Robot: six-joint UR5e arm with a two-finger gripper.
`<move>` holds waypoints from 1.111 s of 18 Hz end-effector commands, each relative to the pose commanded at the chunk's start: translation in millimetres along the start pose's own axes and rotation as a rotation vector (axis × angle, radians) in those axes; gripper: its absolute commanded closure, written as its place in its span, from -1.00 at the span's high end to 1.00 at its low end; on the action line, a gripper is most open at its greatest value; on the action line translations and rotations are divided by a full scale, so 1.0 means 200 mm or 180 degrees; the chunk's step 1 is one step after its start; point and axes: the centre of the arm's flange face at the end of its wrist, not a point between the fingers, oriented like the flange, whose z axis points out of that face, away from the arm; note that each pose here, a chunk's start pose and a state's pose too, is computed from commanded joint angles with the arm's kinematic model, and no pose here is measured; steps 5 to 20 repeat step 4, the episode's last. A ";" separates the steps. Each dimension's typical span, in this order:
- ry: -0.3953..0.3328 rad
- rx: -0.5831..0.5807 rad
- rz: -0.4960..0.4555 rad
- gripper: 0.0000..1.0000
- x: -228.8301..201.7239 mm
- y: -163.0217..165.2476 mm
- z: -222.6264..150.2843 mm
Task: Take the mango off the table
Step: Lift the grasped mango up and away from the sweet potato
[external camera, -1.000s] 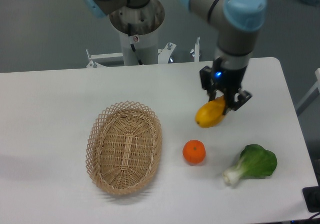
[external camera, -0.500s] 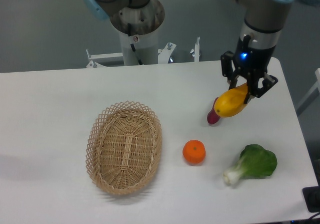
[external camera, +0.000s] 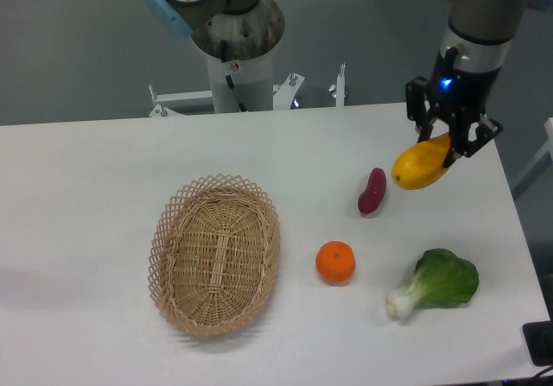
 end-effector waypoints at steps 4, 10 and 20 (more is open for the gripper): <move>0.0007 0.0014 -0.0011 -0.26 0.00 0.01 0.01; 0.0007 0.0014 -0.0011 -0.26 0.00 0.01 0.01; 0.0007 0.0014 -0.0011 -0.26 0.00 0.01 0.01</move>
